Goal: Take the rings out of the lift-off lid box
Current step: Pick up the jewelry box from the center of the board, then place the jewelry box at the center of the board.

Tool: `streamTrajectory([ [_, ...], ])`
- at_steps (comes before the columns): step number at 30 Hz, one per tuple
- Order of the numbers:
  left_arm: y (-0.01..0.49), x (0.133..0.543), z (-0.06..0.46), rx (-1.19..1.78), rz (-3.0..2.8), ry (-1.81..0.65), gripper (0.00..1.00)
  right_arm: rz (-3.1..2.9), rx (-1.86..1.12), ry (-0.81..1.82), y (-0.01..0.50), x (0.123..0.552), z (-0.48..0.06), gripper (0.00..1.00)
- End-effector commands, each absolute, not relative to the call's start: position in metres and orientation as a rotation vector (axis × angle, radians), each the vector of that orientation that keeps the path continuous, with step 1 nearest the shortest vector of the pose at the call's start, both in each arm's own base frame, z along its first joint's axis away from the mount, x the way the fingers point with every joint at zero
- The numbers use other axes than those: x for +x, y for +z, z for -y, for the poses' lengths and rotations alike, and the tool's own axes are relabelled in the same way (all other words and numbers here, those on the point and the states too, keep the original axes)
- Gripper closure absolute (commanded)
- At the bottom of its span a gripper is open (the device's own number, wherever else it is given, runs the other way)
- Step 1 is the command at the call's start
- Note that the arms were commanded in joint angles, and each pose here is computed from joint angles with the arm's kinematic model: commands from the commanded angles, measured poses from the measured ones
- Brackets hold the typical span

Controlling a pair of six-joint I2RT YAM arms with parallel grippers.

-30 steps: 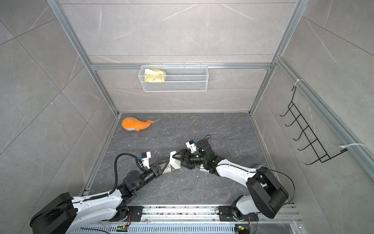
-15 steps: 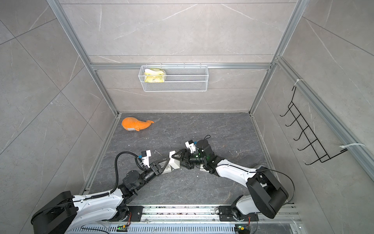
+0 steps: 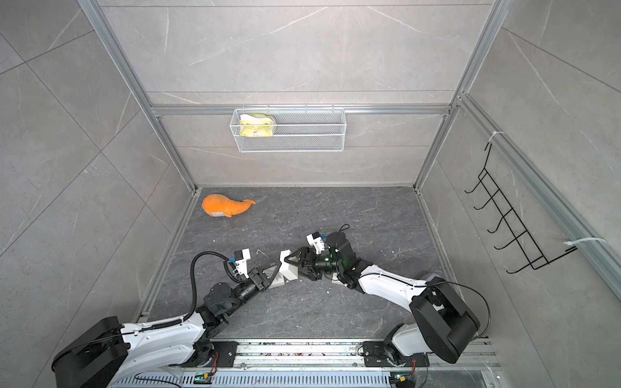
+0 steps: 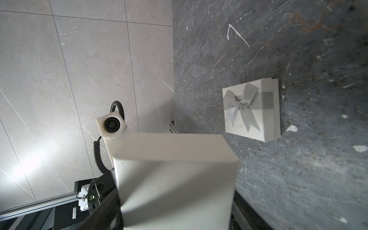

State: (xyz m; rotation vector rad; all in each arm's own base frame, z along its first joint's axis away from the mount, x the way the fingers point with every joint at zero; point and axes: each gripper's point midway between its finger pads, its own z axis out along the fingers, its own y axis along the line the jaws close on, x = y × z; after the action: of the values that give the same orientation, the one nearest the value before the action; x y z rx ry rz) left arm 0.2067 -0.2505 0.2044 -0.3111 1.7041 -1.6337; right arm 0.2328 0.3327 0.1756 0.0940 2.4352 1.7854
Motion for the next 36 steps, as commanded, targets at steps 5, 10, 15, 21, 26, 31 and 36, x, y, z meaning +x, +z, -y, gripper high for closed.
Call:
streamTrajectory([
  [5, 0.239, 0.208, 0.251, -0.273, -1.591, -1.663, 0.99, -2.422, 0.058, 1.821, 0.184, 0.225, -0.336, 0.26],
  [10, 0.242, 0.208, 0.250, -0.272, -1.581, -1.664, 1.00, -2.419, 0.030, 1.830, 0.186, 0.222, -0.338, 0.21],
  [15, 0.244, 0.209, 0.252, -0.258, -1.592, -1.647, 1.00, -2.435, -0.004, 1.742, 0.187, 0.222, -0.331, 0.11],
  [21, 0.231, 0.211, 0.256, -0.183, -1.724, -1.496, 1.00, -2.447, -0.011, 1.429, 0.191, 0.234, -0.291, 0.06],
  [26, 0.200, 0.216, 0.263, -0.086, -1.895, -1.291, 1.00, -2.409, -0.022, 1.258, 0.209, 0.234, -0.256, 0.05],
  [31, 0.156, 0.226, 0.283, 0.016, -2.093, -1.111, 1.00, -2.389, -0.037, 1.156, 0.221, 0.226, -0.234, 0.05],
  [36, 0.126, 0.231, 0.310, 0.172, -2.229, -0.957, 1.00, -2.370, -0.040, 1.064, 0.227, 0.216, -0.214, 0.05],
])
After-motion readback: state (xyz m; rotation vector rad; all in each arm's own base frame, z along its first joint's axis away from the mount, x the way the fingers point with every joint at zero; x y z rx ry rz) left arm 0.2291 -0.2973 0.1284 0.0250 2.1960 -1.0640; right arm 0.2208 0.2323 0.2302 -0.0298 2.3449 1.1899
